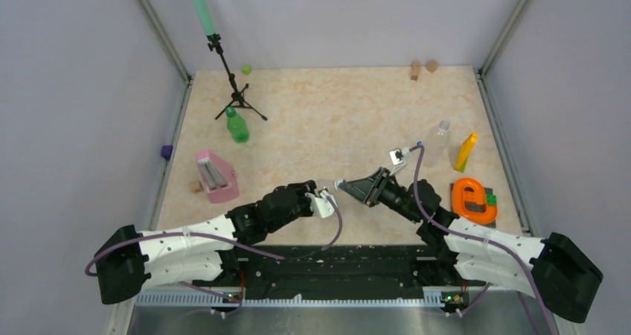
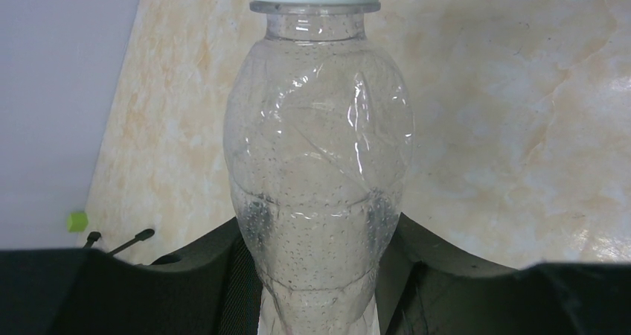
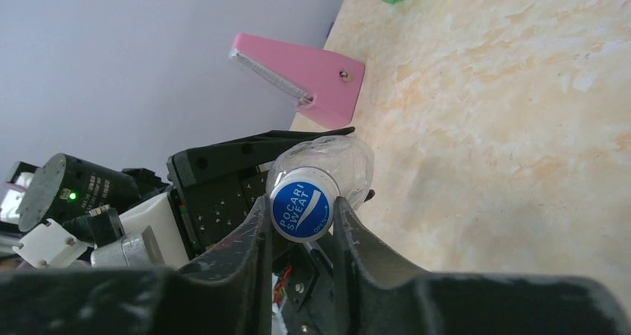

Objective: Unscrew the bottle caps
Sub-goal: Unscrew the bottle cap from the plastic bottle.

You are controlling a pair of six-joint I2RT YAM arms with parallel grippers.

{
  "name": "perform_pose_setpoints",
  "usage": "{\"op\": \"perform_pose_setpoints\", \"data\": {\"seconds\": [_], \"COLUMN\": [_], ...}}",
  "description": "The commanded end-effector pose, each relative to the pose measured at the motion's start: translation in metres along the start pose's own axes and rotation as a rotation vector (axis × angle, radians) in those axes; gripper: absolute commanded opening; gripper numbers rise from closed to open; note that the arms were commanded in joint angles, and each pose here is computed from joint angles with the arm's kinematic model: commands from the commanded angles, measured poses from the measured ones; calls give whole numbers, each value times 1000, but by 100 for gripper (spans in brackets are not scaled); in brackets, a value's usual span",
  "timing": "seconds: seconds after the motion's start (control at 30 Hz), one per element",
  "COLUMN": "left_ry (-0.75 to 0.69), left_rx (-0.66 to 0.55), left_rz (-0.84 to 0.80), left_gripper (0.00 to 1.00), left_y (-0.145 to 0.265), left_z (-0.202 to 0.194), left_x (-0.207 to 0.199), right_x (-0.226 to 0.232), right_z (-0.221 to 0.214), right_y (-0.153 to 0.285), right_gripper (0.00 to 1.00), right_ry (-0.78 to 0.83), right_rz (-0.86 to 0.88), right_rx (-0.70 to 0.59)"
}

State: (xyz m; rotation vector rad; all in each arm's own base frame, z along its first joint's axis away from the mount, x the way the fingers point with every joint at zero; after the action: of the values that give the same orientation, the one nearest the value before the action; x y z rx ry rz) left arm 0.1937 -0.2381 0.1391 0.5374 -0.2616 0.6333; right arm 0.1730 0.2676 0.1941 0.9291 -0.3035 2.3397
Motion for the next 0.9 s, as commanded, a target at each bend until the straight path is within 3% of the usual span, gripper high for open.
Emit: {"op": "perform_pose_setpoints", "data": {"seconds": [0.0, 0.17, 0.4, 0.73, 0.87], "left_ry": [4, 138, 400, 468, 475], "left_rx": [-43, -55, -141, -198, -179], "left_rz": [3, -31, -344, -666, -650], "left_gripper": [0, 0, 0, 0, 0], "left_y": [-2, 0, 8, 31, 27], "left_z": [9, 14, 32, 46, 42], "left_x": [-1, -8, -14, -28, -24], "right_x": [11, 7, 4, 32, 29], "right_z": [6, 1, -14, -16, -11], "right_y": [-4, -3, 1, 15, 17], "right_gripper": [14, 3, 0, 0, 0], "right_ry": [41, 170, 470, 869, 921], "right_rz": [51, 59, 152, 410, 384], "right_rx": [-14, 13, 97, 202, 207]}}
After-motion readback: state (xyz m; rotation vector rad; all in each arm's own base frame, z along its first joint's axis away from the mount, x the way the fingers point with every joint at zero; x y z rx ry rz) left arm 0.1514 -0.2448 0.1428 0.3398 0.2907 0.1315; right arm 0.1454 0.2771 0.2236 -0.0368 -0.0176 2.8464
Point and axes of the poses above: each gripper's point midway between its finger pads, its own y axis back along the fingers, its own x axis along the line the jaws close on, z = x × y, the point moved 2 cm from there along y, back along the fingers, and after that the axes turned 14 degrees about y, right-handed, at the moved point
